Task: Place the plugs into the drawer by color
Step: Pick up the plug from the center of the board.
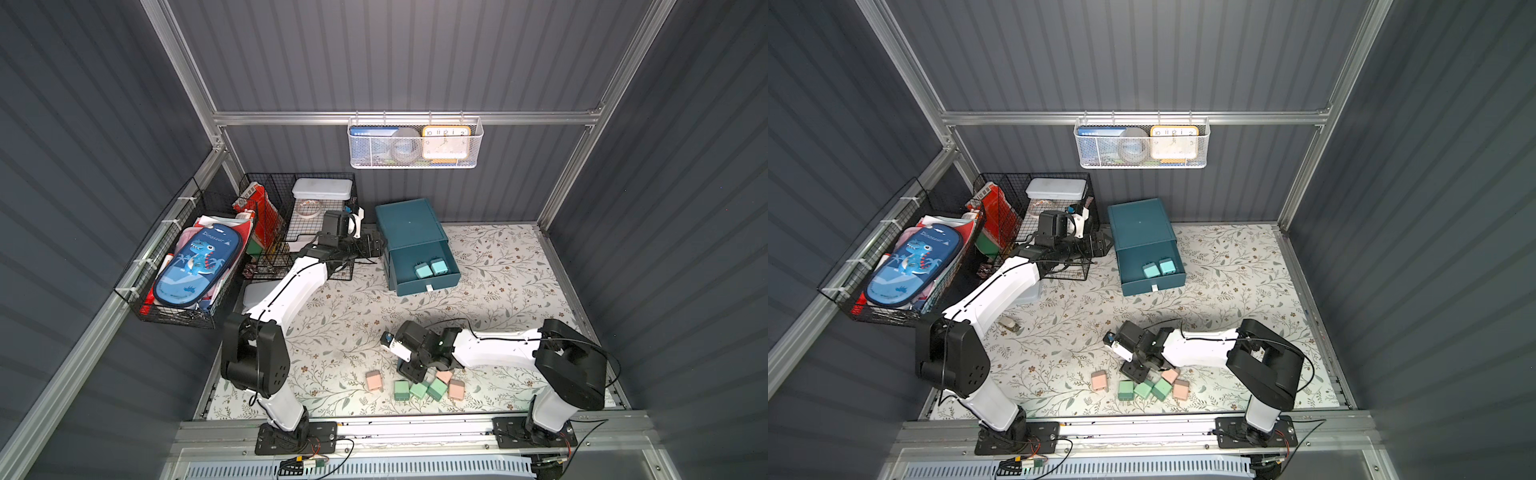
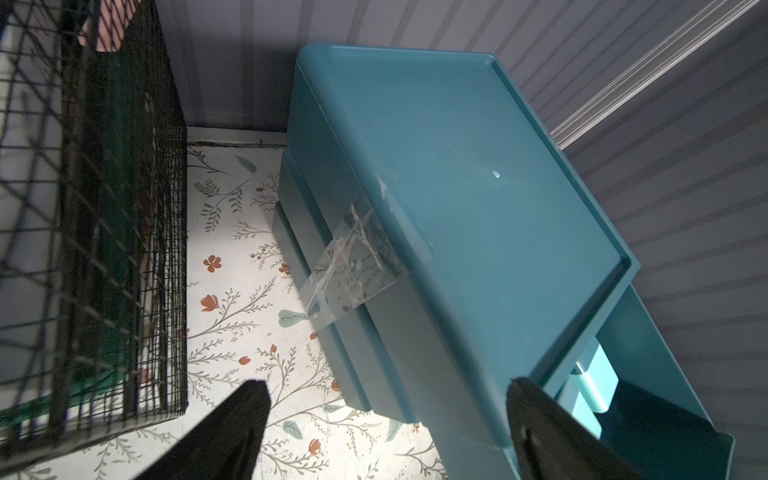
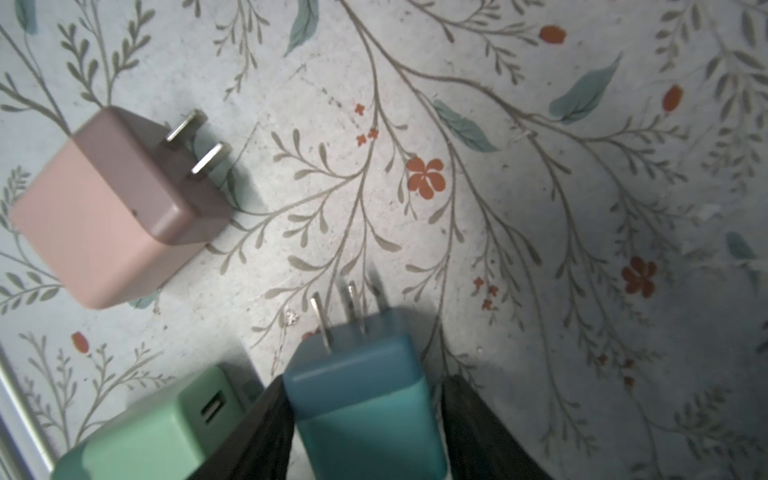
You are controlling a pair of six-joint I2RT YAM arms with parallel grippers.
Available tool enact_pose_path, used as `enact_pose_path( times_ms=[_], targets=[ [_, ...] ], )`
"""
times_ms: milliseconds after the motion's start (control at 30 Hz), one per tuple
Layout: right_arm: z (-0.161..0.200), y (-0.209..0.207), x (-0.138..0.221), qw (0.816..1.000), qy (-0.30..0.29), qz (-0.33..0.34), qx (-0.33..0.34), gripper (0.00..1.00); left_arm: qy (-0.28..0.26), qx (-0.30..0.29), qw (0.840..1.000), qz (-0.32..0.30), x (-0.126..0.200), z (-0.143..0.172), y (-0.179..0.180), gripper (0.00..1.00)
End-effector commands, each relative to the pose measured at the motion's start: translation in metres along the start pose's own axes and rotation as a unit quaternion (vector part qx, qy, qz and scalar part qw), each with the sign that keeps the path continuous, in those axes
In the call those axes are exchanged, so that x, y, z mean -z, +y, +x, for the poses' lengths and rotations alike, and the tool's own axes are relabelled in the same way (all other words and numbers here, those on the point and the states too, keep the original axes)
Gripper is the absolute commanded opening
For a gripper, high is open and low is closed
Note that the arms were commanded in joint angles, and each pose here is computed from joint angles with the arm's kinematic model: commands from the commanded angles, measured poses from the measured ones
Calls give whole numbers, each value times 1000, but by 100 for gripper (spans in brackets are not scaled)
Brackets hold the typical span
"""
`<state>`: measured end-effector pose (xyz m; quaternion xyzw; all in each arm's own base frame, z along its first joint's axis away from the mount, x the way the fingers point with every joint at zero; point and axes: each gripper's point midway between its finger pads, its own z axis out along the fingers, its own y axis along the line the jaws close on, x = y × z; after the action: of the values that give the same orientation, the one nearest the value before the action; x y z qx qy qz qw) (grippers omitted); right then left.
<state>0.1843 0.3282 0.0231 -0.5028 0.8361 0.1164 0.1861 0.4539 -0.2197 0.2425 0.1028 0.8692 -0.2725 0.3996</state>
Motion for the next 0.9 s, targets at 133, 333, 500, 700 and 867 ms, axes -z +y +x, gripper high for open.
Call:
enact_pose_path(
  times_ms=[133,333,500,700,867],
  targets=[
    [-9,-10,-5,1000,-3,9,-19,54,-8,-14,1000,10,10,-8,-8,94],
    [-2,-11,-6,999,3,8,-36,43,-10,-15,1000,10,11,-8,-9,94],
    [2,-12,-3,998,12,9,-57,29,-7,-13,1000,9,9,-7,-8,94],
    [-11,-18,30,994,-19,29,-101,22,-3,-12,1000,7,7,-6,-6,94],
    [-47,-30,99,981,-97,55,-158,14,-5,-11,1000,5,7,-7,-6,94]
  ],
)
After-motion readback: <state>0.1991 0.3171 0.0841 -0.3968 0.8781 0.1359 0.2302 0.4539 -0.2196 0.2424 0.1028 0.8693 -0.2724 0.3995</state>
